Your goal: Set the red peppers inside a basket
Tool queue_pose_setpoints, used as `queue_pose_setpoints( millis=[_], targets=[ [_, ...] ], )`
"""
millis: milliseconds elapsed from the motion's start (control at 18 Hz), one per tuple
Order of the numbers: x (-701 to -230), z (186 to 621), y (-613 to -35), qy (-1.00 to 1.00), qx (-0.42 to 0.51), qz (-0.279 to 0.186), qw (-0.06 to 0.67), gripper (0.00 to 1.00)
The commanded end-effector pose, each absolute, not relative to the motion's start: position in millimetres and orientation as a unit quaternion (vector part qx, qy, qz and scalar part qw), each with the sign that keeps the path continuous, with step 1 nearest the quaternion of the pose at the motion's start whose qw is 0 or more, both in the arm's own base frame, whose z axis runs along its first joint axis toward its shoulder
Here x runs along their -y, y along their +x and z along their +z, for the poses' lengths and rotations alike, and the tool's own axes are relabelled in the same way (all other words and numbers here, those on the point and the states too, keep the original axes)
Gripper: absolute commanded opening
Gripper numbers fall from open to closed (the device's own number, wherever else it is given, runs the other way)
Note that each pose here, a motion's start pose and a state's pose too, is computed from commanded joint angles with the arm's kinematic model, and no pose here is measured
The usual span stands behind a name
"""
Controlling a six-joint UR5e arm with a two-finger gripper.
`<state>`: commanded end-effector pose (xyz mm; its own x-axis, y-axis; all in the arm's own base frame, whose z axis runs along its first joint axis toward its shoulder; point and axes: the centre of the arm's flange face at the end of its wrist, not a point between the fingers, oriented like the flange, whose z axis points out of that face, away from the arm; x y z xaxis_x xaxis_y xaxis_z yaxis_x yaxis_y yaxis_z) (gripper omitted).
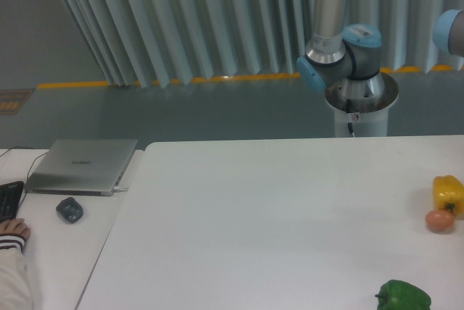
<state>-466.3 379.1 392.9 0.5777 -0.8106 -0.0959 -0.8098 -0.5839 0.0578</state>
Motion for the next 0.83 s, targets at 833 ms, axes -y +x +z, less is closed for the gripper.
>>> queue_pose_setpoints(
  millis=[833],
  targets=[
    [-392, 377, -461, 0.882, 0.470, -0.038, 0.006, 1.00]
  ],
)
